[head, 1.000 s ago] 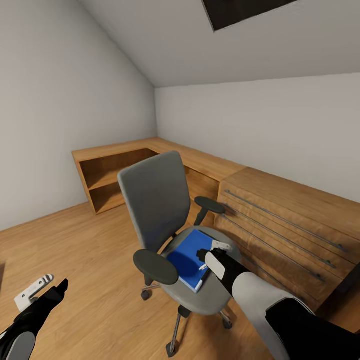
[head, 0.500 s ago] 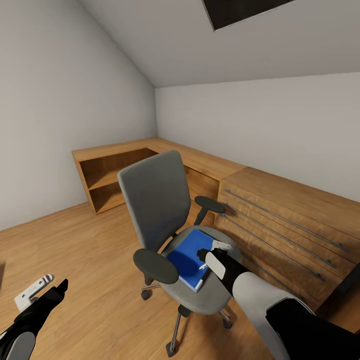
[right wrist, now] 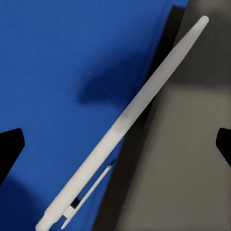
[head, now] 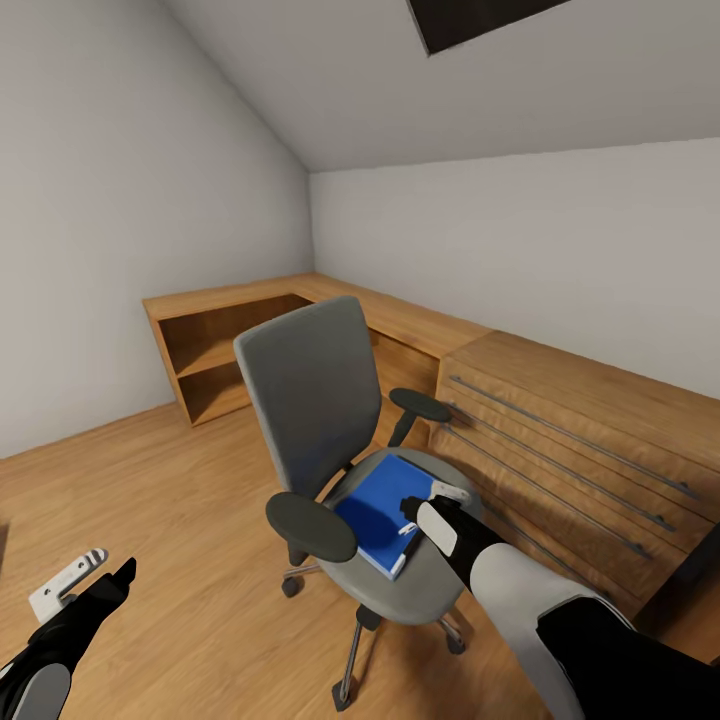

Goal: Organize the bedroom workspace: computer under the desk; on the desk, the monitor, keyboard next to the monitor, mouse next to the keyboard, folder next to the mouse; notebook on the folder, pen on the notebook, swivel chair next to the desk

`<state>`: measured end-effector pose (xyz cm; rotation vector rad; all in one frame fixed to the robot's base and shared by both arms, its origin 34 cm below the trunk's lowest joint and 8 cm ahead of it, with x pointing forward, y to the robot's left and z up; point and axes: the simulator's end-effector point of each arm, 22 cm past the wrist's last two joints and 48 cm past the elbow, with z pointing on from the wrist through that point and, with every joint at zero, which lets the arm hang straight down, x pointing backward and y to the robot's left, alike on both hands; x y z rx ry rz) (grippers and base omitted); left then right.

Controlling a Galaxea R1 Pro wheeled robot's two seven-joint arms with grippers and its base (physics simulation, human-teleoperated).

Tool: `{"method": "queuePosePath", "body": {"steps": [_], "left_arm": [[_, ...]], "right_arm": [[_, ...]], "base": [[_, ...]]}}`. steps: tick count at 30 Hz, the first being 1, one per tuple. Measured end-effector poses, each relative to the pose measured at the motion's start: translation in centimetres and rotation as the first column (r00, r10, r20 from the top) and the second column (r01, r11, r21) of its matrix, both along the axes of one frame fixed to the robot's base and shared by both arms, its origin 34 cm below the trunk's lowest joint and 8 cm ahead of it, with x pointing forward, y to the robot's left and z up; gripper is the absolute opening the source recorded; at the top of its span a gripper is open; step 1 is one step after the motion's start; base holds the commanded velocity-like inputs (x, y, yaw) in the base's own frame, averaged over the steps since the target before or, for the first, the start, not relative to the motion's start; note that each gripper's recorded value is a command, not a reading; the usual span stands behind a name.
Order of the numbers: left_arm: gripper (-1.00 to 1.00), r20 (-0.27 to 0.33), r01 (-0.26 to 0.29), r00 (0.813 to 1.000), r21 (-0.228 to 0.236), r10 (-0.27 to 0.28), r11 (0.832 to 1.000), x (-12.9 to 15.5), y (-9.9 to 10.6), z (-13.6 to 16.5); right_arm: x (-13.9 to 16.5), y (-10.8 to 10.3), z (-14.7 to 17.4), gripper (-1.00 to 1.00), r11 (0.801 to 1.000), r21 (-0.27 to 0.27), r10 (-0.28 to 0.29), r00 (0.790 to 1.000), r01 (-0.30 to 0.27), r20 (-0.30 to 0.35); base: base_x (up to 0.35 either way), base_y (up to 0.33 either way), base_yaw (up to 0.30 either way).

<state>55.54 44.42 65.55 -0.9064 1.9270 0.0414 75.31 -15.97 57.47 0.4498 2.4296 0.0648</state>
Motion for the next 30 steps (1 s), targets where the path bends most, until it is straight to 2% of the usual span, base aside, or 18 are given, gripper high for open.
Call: {"method": "queuePosePath", "body": {"steps": [17, 30], "left_arm": [[1.00, 0.000, 0.000, 1.000, -0.001, 0.000, 1.000, -0.2, -0.1, -1.5], [1.00, -0.001, 0.002, 1.000, -0.002, -0.002, 1.000, -0.2, -0.1, -1.5]], "right_arm": [[-0.2, 0.1, -1.4, 1.00, 1.000, 0.003, 0.001, 1.000, -0.001, 0.001], [-0.2, 0.1, -1.4, 1.00, 1.000, 0.002, 0.001, 1.000, -0.001, 0.001]], "base": [[0.000, 0.000, 0.000], [0.000, 0.000, 0.000]]}}
